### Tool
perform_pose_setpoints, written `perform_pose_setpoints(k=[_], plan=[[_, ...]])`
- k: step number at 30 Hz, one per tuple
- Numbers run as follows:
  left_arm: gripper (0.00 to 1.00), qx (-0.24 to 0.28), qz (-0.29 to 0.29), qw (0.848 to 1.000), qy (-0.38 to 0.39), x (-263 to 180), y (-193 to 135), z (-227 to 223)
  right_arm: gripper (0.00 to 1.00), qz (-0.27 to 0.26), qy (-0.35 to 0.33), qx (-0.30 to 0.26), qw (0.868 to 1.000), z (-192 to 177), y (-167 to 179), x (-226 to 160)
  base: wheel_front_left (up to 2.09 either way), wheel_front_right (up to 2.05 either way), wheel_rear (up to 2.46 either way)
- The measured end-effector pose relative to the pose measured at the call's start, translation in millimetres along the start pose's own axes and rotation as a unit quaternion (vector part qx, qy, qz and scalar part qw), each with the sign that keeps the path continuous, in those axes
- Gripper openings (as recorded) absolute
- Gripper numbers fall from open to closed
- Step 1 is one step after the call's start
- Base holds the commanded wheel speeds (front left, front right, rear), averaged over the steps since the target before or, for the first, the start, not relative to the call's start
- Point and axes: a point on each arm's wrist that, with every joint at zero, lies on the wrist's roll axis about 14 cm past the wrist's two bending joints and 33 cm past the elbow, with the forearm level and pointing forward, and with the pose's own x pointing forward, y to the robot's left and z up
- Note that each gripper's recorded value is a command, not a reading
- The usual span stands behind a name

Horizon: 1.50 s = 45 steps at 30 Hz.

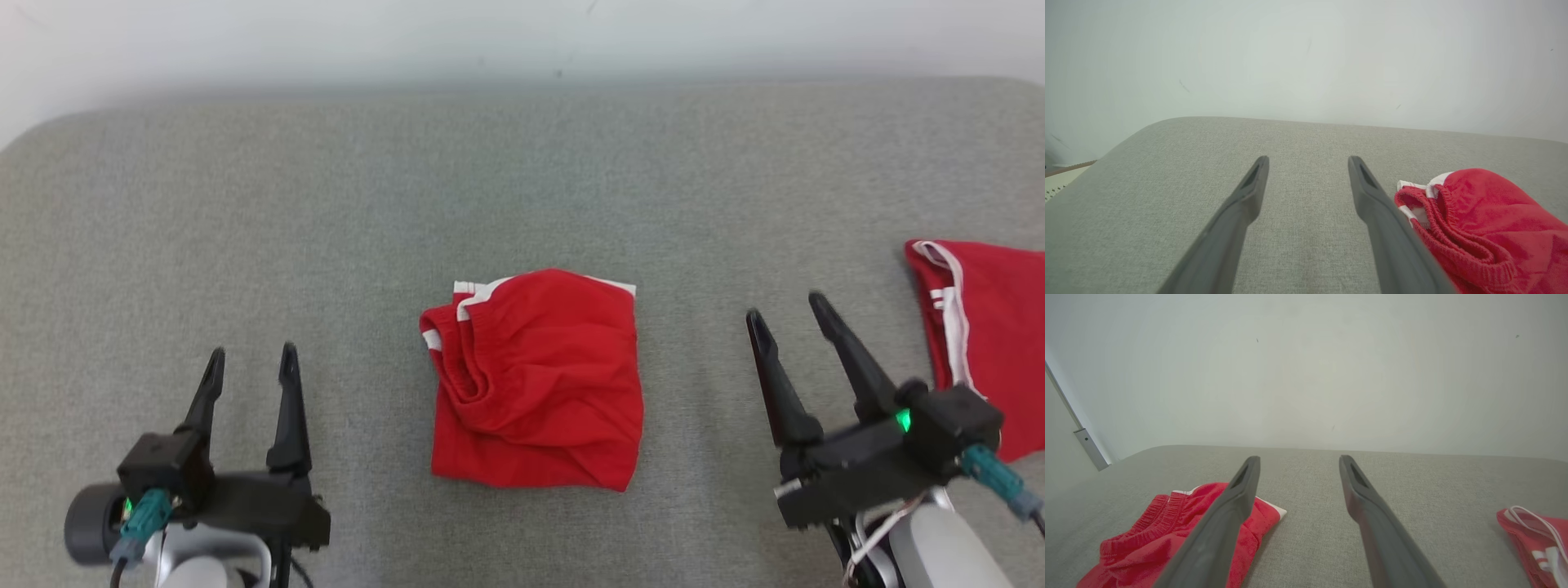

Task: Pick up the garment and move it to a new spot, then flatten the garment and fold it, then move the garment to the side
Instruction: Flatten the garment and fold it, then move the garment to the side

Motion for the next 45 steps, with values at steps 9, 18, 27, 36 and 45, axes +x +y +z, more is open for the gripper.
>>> perform_pose_setpoints(k=[9,18,27,36,45], plan=[[1.00,0.005,0.007,1.000,0.027,-27.6,1.0,-5.7,1.00,-0.048,0.051,-0.017,0.997,-15.0,-18.6,-48.7,0.00,0.00,0.00],[1.00,0.004,0.012,0.999,0.035,-46.2,3.1,-6.5,1.00,-0.077,0.063,-0.016,0.995,-13.8,-26.3,-72.9,0.00,0.00,0.00],[1.00,0.005,0.007,0.999,0.035,-48.0,0.6,-4.5,1.00,-0.073,0.069,-0.016,0.995,-13.6,-21.3,-74.2,0.00,0.00,0.00],[1.00,-0.006,0.005,1.000,0.022,-45.9,-3.3,5.1,1.00,-0.028,0.105,-0.017,0.994,-33.7,-7.0,-49.4,0.00,0.00,0.00],[1.00,-0.022,0.034,0.999,0.021,-49.0,8.8,0.3,1.00,0.045,0.178,0.003,0.983,-87.1,29.0,-10.2,0.00,0.00,0.00]])
